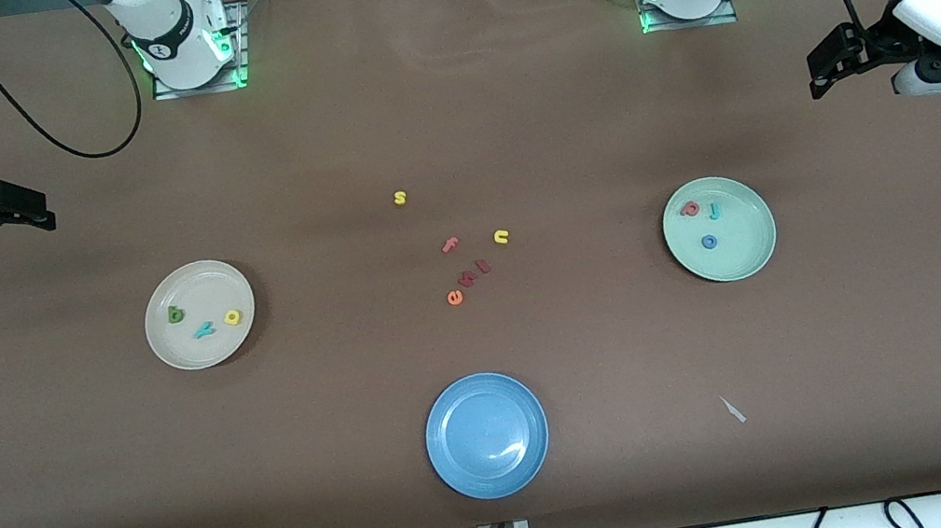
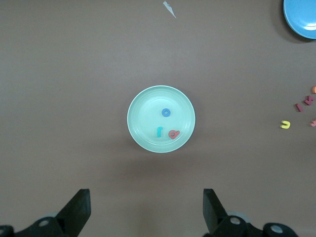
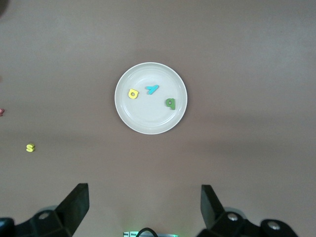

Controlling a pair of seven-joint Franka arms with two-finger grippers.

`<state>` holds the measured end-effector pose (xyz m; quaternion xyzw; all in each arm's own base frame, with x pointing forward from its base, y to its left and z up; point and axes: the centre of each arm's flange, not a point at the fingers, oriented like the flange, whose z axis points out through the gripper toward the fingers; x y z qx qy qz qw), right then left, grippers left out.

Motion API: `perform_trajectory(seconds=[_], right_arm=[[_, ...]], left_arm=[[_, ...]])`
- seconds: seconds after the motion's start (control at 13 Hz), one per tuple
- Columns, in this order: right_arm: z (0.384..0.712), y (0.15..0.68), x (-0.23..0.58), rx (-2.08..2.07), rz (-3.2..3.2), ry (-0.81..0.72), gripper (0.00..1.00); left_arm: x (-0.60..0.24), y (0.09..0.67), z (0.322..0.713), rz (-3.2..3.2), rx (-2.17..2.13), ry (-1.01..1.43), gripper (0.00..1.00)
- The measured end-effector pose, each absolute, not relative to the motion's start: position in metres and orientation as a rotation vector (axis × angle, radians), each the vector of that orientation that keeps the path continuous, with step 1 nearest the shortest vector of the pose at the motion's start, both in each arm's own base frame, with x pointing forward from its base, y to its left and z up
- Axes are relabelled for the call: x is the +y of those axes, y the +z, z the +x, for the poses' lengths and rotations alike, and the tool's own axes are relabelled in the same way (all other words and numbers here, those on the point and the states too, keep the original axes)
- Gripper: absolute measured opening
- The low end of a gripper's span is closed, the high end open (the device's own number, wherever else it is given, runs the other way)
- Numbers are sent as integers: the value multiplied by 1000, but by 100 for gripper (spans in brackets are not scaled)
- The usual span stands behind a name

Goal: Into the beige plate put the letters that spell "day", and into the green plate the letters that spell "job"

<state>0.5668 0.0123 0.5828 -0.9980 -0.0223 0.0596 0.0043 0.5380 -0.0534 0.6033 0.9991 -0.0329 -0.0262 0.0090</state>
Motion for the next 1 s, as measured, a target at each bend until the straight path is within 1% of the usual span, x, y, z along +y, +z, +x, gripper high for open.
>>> perform_trajectory(seconds=[1.0], right_arm=[[567, 582, 12, -68, -3127, 190, 100]], left_arm=[[-56, 604, 539, 3130, -105, -88, 100]])
